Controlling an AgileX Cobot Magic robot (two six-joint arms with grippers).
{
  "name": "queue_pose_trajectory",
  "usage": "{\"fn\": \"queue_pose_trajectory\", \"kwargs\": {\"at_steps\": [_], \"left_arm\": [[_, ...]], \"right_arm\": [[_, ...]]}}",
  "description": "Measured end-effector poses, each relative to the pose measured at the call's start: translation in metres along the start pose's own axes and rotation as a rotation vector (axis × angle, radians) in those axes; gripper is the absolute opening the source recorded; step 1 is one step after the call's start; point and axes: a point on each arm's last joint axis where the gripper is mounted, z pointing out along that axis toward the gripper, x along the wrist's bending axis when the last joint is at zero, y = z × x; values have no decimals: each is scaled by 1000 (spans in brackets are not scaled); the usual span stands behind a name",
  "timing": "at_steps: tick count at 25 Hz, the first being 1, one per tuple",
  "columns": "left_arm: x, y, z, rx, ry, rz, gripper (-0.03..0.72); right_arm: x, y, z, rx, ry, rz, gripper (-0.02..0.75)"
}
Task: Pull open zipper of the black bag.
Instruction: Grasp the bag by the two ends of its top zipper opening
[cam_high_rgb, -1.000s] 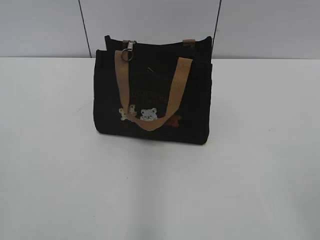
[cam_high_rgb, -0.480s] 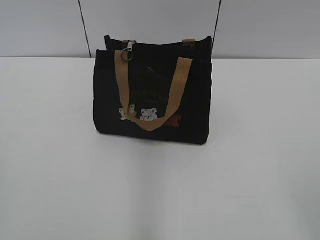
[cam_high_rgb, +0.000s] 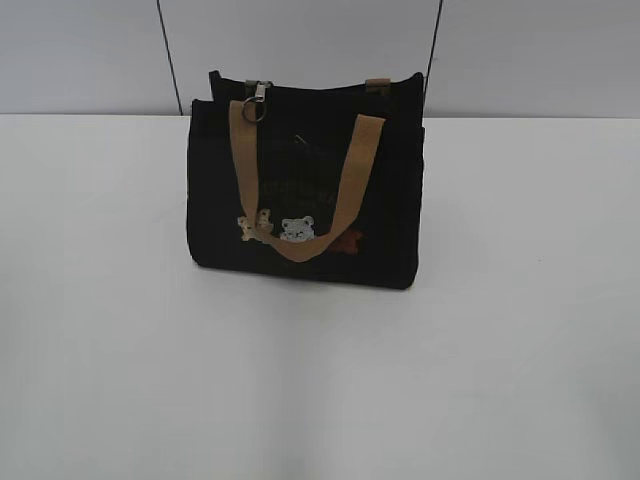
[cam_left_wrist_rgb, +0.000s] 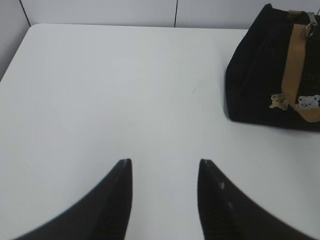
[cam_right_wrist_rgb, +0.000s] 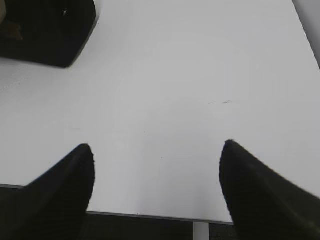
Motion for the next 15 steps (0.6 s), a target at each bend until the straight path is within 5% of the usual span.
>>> {"fn": "queue_pose_trajectory", "kwargs": {"at_steps": [15], "left_arm": [[5, 46, 153, 155, -41, -59, 323]], "right_arm": [[0, 0, 0, 0, 0, 0, 589]]}}
